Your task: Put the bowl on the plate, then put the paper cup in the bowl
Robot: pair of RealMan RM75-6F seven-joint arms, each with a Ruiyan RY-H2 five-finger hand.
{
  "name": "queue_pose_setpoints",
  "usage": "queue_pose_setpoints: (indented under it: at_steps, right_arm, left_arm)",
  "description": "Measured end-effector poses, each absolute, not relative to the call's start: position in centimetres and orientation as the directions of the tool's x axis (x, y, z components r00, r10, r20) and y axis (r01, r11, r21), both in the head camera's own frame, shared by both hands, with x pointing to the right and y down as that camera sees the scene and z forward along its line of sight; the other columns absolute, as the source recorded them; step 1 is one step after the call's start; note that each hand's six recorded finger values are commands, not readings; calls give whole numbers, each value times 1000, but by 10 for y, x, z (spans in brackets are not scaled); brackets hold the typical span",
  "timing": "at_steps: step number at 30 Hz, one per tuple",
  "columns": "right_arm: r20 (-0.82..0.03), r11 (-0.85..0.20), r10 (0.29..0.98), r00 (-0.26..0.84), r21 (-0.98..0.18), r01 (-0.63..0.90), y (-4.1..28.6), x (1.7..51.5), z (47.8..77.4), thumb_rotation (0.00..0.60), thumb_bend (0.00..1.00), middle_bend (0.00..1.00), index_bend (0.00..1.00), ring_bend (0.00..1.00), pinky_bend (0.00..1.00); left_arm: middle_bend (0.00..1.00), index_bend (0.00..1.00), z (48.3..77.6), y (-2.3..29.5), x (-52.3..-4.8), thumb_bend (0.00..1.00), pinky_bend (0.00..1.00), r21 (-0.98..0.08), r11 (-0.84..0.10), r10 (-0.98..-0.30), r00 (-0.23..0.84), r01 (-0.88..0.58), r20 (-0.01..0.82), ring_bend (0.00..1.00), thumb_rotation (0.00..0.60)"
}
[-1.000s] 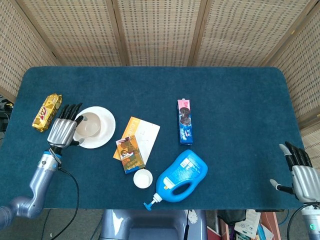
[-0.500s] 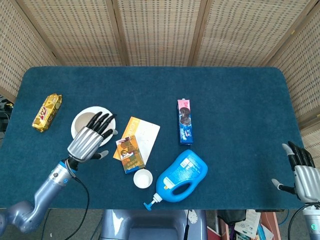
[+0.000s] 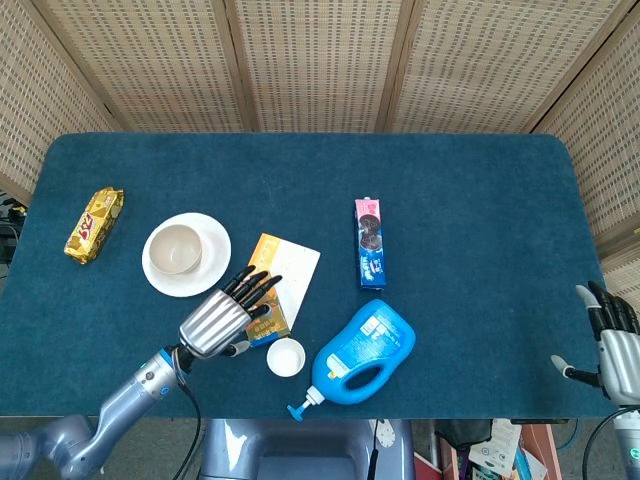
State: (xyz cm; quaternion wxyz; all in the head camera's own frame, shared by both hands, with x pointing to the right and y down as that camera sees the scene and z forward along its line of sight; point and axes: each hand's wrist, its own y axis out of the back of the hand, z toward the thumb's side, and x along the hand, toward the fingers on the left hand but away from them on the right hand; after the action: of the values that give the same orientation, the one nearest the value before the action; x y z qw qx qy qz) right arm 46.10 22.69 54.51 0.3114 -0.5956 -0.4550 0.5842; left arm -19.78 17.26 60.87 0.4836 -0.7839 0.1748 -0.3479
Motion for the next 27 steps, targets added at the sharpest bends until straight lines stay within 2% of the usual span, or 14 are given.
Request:
queue_pose_setpoints:
  at_steps: [7, 27]
  right_arm:
    - [-410, -387, 906, -104, -903, 187, 227, 464, 544, 600, 138, 0, 0, 0, 0]
    - [-408, -384, 907, -106, -903, 195, 227, 465, 542, 600, 138, 0, 0, 0, 0]
  left_arm:
    - [0, 406, 614, 194, -194, 169, 0, -867, -486, -558, 725, 109, 404, 0, 600]
    - [0, 441, 635, 216, -180, 229, 0, -840, -516, -497, 740, 168, 454, 0, 600]
